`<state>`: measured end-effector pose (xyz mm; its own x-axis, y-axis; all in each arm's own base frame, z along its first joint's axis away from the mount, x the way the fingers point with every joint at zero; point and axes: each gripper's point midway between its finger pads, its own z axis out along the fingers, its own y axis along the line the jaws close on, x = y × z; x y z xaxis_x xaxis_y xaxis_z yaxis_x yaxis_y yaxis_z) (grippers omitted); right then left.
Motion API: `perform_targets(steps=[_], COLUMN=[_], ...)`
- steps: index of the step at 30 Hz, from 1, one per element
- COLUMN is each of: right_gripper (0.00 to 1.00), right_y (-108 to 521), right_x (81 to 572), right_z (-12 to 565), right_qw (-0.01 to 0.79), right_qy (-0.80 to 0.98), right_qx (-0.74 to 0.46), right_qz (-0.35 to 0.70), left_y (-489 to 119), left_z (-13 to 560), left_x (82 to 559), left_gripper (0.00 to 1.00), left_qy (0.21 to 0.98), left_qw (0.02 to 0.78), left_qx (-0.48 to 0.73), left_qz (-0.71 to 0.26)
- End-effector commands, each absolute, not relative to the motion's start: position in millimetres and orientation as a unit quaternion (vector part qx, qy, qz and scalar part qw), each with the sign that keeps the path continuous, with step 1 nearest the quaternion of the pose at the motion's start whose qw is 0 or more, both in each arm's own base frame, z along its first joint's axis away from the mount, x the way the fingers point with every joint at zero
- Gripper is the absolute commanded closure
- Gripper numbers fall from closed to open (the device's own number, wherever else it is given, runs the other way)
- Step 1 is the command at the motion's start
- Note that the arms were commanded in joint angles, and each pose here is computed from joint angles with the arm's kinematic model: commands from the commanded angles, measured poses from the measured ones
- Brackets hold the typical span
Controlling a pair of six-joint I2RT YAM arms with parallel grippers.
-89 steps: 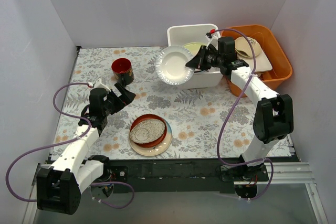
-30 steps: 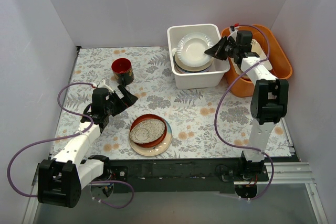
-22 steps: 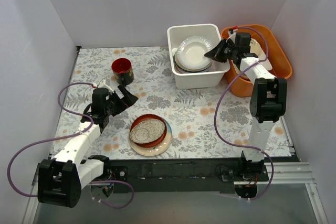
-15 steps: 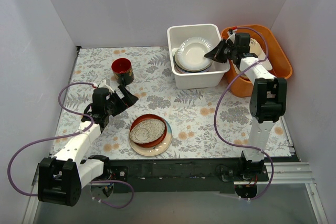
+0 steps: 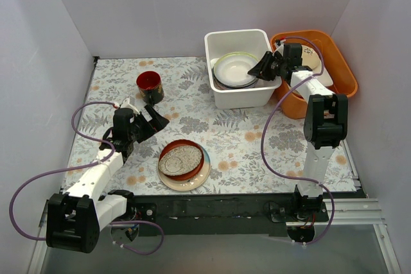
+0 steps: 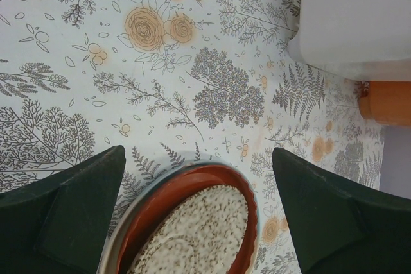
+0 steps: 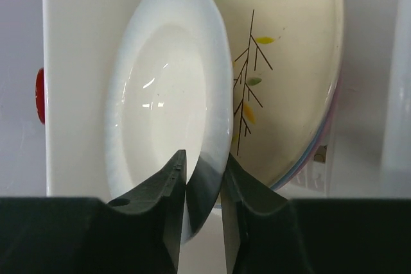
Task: Place the plates into the plastic bin on the countertop
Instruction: Place the plate in the plastic bin.
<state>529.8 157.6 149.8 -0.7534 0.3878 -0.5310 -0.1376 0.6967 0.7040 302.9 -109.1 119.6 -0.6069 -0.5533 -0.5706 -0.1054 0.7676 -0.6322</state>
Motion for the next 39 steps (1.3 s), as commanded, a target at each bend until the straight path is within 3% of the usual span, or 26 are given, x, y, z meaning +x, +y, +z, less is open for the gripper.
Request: perform_targets(steps=[1,8,11,23,27,36,39], right_gripper=[0.64,0.39,0.34,0.25,0.17,0.16,0.16], right_y=[146.0,137.6,130.5,112.3,110.9,121.2,124.7], right_x=[540.8,535.6,530.4,514.1,506.0,495.9,487.9], right_z=[166.8,184.1,194.4,246.4,253.5,259.0,254.9], right_qw=[0.379,0.406,0.425,0.499,0.507,0.508,0.504], right_qy=[0.849,0.845,0.841,0.812,0.808,0.802,0.803], right_qx=[0.062,0.067,0.075,0.08,0.079,0.059,0.055], right_qz=[0.363,0.342,0.326,0.293,0.289,0.308,0.311], left_y=[-110.5,-109.8,-110.2,-111.7,-115.7,-121.5,-121.9], left_z=[124.0,123.8,122.3,120.0,116.7,95.9,87.3], left_x=[299.3,297.5,296.4,293.0,291.4,278.0,270.0], left_gripper=[0.02,0.02,0.02,0.02,0.02,0.02,0.07], left_qy=[0.848,0.849,0.849,0.853,0.857,0.87,0.873], left_qw=[0.408,0.409,0.407,0.4,0.388,0.346,0.333], left_qx=[-0.181,-0.181,-0.181,-0.175,-0.17,-0.176,-0.183], left_qz=[-0.285,-0.284,-0.284,-0.285,-0.293,-0.302,-0.305])
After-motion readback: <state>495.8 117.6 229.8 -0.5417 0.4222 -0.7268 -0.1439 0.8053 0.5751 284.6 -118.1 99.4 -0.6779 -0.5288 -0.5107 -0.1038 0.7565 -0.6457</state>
